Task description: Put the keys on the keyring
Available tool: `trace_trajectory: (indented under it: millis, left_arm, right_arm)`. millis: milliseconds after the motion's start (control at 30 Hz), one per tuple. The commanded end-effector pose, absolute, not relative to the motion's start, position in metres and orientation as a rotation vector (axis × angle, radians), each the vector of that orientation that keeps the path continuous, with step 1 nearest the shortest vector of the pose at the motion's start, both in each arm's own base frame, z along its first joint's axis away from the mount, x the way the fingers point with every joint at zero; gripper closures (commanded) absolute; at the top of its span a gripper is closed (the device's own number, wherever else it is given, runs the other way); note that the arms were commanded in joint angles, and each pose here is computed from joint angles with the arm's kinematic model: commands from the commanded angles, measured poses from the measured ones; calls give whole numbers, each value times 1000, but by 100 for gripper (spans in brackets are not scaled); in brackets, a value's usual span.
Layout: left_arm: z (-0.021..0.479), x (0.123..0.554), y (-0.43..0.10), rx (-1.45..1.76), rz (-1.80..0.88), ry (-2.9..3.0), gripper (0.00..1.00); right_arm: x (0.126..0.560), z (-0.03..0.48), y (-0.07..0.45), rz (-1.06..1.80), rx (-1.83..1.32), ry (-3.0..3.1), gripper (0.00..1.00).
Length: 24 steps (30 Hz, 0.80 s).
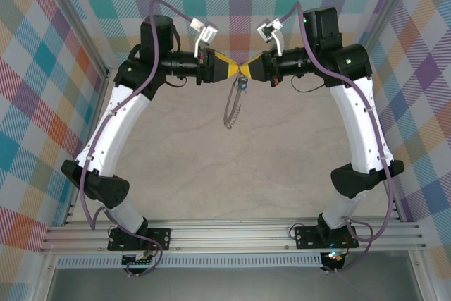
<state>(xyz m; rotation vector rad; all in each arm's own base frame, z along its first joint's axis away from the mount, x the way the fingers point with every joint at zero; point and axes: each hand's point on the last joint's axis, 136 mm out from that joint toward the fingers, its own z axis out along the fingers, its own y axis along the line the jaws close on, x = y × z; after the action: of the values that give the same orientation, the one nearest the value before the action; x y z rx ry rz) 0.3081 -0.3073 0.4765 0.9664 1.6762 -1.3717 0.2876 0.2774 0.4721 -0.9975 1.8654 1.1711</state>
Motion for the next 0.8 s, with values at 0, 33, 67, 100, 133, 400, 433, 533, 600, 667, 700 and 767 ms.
trace_trajectory:
  millis: [0, 33, 67, 100, 133, 400, 433, 533, 600, 667, 700, 767]
  left_arm:
    - [493, 302, -309, 999, -1392, 1608, 78]
    - [493, 301, -310, 1004, -1398, 1606, 81]
    - [493, 300, -310, 1006, -1401, 1605, 83]
    - [492, 299, -311, 1011, -1407, 1605, 84]
    - [493, 297, -312, 1017, -1411, 1601, 85]
    - [489, 288, -323, 1058, -1456, 1599, 89]
    - [488, 287, -324, 1059, -1455, 1602, 93]
    - [487, 289, -324, 1053, -1443, 1604, 100]
    - [488, 290, -325, 1045, -1426, 1602, 100]
    - [489, 297, -323, 1011, -1384, 1607, 100]
    - [489, 300, -323, 994, -1365, 1606, 100]
    - [493, 307, -320, 944, -1318, 1587, 100]
  right_arm:
    - [284, 487, 284, 1210, -1027, 1786, 100]
    - [285, 487, 285, 1210, -1027, 1787, 100]
    - [286, 486, 285, 1210, -1027, 1788, 100]
    - [286, 487, 285, 1209, -1026, 1786, 100]
    - [287, 485, 285, 1210, -1025, 1790, 100]
    - [290, 485, 287, 1215, -1018, 1790, 100]
    - [291, 485, 287, 1216, -1017, 1789, 100]
    - [292, 485, 287, 1212, -1014, 1789, 100]
    - [292, 486, 287, 1211, -1011, 1787, 100]
    - [294, 487, 287, 1208, -999, 1787, 100]
    - [295, 487, 286, 1202, -991, 1786, 92]
    - [296, 491, 283, 1189, -968, 1776, 73]
